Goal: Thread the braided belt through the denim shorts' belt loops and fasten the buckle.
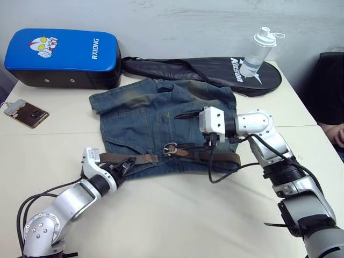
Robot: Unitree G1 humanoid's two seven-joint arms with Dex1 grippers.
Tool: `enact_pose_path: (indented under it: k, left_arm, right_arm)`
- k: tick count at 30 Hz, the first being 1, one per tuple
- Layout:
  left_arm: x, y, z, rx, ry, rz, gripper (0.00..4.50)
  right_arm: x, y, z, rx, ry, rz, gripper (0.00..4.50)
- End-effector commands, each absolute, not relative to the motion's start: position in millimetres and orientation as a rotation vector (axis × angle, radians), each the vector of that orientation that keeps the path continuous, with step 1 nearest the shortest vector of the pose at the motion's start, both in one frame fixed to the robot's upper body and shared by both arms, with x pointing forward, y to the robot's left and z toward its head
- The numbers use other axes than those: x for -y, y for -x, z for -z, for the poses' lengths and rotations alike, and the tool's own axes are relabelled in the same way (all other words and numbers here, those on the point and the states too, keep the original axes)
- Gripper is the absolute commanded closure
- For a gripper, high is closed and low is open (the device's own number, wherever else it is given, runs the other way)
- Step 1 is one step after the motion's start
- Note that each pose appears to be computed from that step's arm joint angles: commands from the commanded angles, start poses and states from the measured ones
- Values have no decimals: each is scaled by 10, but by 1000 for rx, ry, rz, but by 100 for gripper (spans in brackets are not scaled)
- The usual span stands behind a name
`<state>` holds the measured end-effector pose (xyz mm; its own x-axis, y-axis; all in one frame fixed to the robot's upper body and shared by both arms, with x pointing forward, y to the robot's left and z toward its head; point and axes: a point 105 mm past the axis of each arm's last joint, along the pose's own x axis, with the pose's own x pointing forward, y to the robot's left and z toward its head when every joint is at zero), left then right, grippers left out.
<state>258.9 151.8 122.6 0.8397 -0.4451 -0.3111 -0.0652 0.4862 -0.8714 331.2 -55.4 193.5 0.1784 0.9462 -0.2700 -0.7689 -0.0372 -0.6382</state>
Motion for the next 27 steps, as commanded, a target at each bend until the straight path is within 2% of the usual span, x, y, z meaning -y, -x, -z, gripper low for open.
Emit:
enact_pose_path:
  k: [1, 11, 19, 27]
  left_arm:
    - [-1337, -2587, -1202, -580, 1078, 283, 450]
    - [-1204, -2596, -702, -699, 1026, 175, 450]
    - [-1228, -2622, -680, -696, 1010, 159, 450]
    - [-1208, -2597, -661, -698, 1017, 158, 450]
  right_arm:
    - [511, -3264, -1880, 378, 939, -1378, 5]
    - [251, -3171, -1514, 621, 1228, -1317, 5]
    - [177, -3240, -1402, 635, 1266, -1296, 5]
    - [172, -3353, -1418, 627, 1276, -1243, 5]
